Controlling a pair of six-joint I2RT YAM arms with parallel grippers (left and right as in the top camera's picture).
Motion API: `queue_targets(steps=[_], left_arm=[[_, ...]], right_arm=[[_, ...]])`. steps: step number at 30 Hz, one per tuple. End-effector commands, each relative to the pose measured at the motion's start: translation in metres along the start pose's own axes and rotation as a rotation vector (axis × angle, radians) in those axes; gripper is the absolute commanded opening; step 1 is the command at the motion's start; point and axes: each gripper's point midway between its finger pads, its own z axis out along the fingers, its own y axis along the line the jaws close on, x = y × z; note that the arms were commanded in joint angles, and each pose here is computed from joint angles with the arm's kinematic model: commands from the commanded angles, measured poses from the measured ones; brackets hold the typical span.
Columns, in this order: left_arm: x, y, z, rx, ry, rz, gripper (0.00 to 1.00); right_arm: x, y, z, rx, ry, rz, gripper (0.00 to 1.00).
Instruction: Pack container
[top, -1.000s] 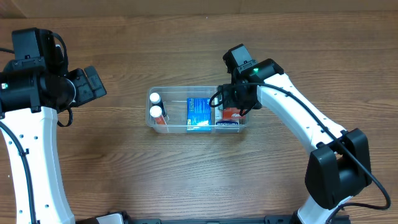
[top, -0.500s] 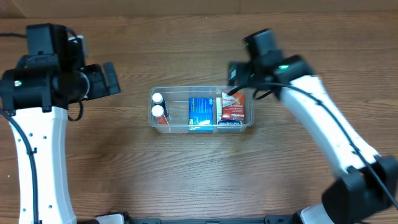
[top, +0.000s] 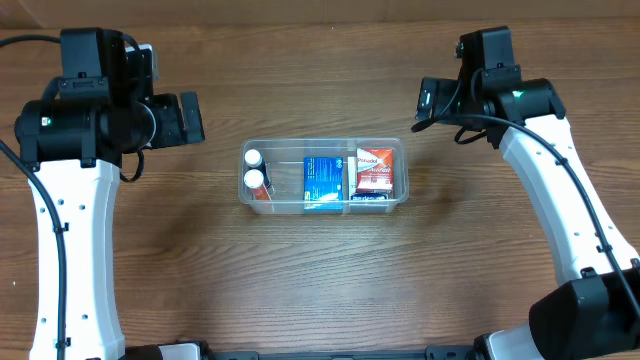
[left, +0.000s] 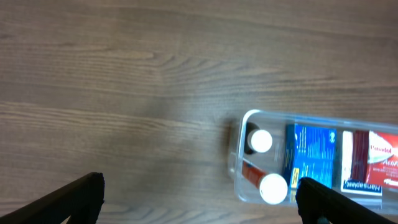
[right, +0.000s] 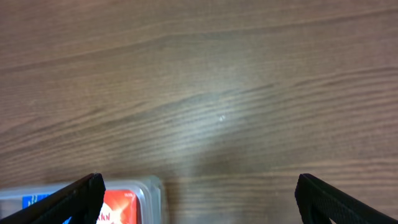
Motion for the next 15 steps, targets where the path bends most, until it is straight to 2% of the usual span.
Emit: queue_targets(steps=[1,6,12,15], left_arm=[[0.005,-0.003,-0.01,0.01,-0.001,0.032,1.0],[0.02,-0.004,-0.039,0.013,-0.035,0.035,1.0],[0.053,-0.003,-0.093,0.023,-0.203,0.071,1.0],[0.079,-0.001,-0.114,0.029,-0.316,0.106,1.0]], right_arm=[[-0.014,-0.01,-0.052,0.014,-0.115,0.06,1.0],[-0.007,-0.02,-0.099,0.014,-0.171,0.116,1.0],[0.019,-0.038,-0.151,0.016,-0.249,0.177,1.0],[0.045,-0.05,-0.175,0.01,-0.311,0.22,1.0]])
